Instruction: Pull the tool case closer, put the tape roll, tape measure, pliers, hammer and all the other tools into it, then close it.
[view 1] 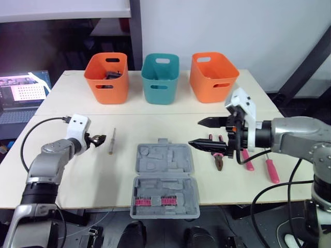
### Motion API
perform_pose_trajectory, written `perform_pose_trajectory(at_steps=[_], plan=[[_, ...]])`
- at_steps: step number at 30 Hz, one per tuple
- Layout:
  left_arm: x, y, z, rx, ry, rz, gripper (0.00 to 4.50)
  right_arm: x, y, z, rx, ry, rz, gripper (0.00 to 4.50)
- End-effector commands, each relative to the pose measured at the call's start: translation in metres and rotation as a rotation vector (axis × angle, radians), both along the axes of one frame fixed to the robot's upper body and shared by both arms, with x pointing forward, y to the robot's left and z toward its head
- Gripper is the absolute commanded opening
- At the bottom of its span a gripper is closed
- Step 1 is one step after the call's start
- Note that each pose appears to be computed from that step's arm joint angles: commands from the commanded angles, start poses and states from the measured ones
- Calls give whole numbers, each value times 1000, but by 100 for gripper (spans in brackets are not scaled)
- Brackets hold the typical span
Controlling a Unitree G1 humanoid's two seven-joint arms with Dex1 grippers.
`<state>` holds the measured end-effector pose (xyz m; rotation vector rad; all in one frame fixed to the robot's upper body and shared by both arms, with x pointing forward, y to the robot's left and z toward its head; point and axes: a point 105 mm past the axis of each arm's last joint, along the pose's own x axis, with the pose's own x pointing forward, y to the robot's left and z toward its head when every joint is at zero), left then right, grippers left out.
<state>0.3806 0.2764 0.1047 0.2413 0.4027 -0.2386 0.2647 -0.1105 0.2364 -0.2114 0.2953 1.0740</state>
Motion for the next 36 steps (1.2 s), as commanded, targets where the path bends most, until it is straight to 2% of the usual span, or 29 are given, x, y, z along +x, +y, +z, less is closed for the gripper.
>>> perform_pose_trajectory(at_steps=[1, 9, 25, 31, 36], plan=[[9, 2, 5, 45, -29, -40, 269, -1, 1, 9, 10, -47, 6, 450], [20, -1, -15, 29, 11, -58, 269, 1, -2, 11, -8, -61, -9, 450], [23, 3, -41, -15, 95, -11, 269, 1, -6, 9, -34, -67, -30, 450], [26, 7, -34, -26, 64, -1, 2, 0, -6, 8, -38, -64, -32, 450], [28, 16, -11, -16, 3, -14, 2, 0, -6, 7, -41, -61, -31, 450]])
